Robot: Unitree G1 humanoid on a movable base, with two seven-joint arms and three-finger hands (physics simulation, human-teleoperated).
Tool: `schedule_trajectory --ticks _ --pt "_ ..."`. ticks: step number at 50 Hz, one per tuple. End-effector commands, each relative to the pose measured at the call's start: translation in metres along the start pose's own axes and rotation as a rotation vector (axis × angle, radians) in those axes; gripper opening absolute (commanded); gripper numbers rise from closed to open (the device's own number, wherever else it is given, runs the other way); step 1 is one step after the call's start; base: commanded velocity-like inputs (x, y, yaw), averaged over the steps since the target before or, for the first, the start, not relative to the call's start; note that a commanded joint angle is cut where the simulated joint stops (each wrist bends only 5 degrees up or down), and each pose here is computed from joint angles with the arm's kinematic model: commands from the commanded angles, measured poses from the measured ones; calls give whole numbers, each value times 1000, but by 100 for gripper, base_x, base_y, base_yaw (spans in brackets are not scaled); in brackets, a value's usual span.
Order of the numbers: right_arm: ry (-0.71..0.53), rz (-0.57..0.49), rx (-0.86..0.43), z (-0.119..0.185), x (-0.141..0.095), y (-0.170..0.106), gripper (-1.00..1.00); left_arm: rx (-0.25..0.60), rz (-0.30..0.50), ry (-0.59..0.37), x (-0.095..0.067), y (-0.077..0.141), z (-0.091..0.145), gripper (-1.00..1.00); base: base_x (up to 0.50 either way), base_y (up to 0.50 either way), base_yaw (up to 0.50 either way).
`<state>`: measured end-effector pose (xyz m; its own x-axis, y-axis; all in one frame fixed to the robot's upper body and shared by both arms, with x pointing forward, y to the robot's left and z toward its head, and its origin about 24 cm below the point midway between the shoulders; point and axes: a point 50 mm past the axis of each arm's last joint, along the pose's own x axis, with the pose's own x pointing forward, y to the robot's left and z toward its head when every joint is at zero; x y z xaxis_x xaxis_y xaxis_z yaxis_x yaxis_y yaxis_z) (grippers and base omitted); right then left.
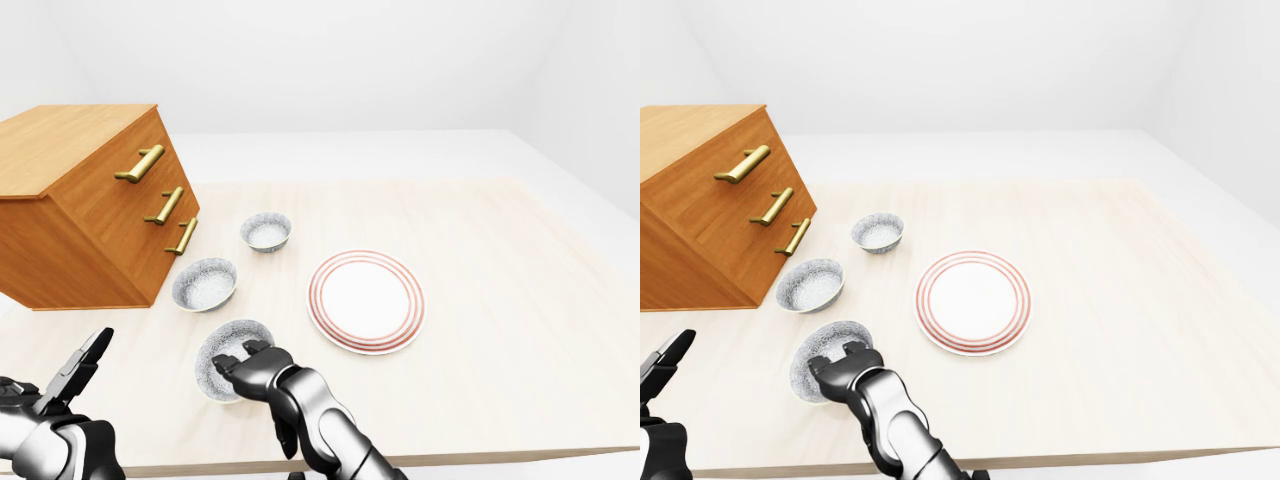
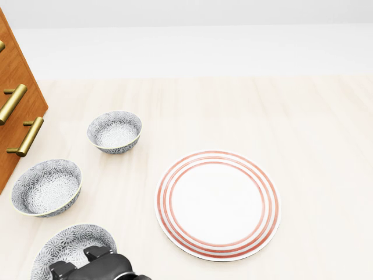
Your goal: Put the bowl at the front on the plate.
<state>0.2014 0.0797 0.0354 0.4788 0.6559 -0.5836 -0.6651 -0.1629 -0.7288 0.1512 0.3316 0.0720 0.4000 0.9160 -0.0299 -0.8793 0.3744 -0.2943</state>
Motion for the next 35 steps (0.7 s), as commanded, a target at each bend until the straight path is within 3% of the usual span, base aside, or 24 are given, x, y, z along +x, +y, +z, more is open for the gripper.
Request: schedule_trajectory --ticks 1,9,10,11,23,35 --pt "3 11 12 -3 2 1 100 1 0 0 0 0 -1 100 0 0 0" --pt "2 50 40 -6 6 8 100 -1 0 2 0 0 0 100 0 0 0" --pt "4 47 35 -6 6 7 54 -1 -1 2 0 0 0 100 0 0 0" --pt "5 42 35 -6 5 6 -100 -2 0 2 0 0 0 100 0 0 0" --pt "13 5 20 -7 1 -1 -100 -4 -1 1 0 0 0 100 0 0 0" --pt "59 -99 -64 -8 -13 -18 -100 -2 2 0 0 1 1 100 0 0 0"
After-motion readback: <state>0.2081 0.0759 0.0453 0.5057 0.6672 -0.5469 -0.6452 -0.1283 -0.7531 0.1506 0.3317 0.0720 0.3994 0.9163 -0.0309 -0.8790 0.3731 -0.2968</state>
